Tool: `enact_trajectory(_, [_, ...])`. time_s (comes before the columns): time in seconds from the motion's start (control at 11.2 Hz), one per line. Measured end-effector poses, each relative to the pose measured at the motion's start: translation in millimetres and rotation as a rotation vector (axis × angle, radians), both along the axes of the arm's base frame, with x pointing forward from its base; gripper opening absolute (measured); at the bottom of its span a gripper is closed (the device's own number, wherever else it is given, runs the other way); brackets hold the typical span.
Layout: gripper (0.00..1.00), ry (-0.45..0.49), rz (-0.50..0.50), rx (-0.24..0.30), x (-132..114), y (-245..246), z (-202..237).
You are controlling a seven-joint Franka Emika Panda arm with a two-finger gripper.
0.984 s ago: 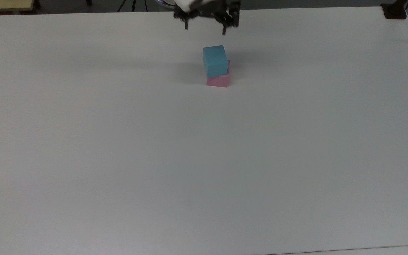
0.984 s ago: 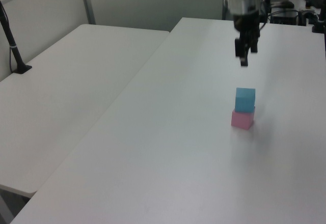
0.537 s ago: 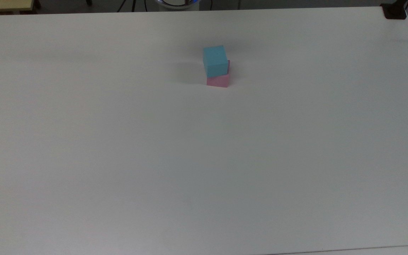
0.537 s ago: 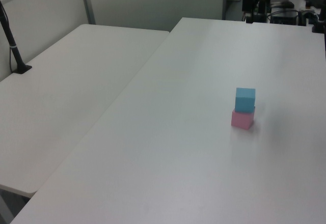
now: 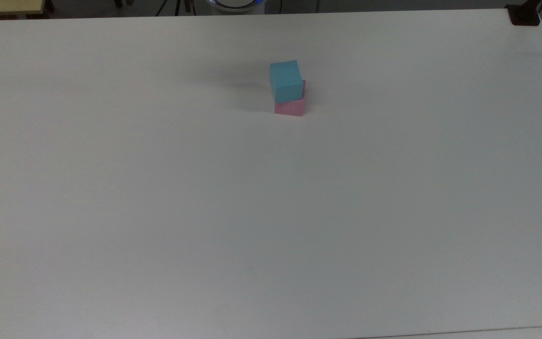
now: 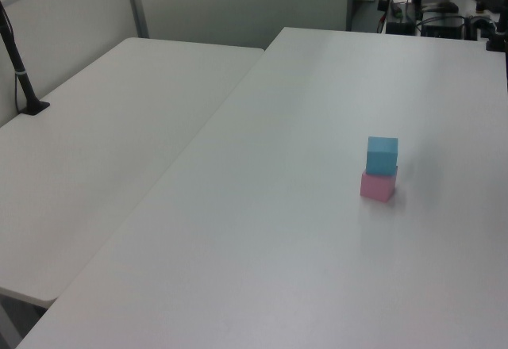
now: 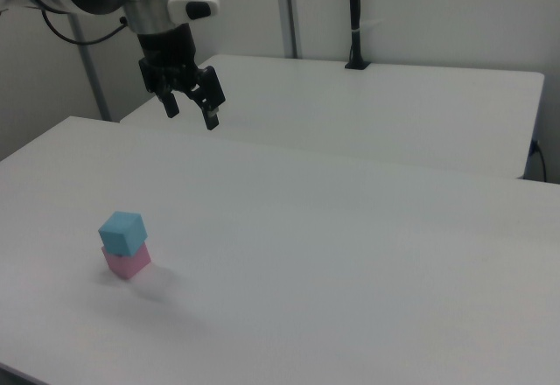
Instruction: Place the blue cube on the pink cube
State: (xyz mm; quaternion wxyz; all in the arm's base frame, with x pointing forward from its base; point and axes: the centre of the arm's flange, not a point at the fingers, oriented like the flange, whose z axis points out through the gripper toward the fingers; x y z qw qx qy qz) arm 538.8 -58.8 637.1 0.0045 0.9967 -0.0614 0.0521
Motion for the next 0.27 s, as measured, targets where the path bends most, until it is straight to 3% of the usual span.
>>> enact_trajectory(0.27, [1.00,0.000,0.003,0.000,0.3,1.9,0.0])
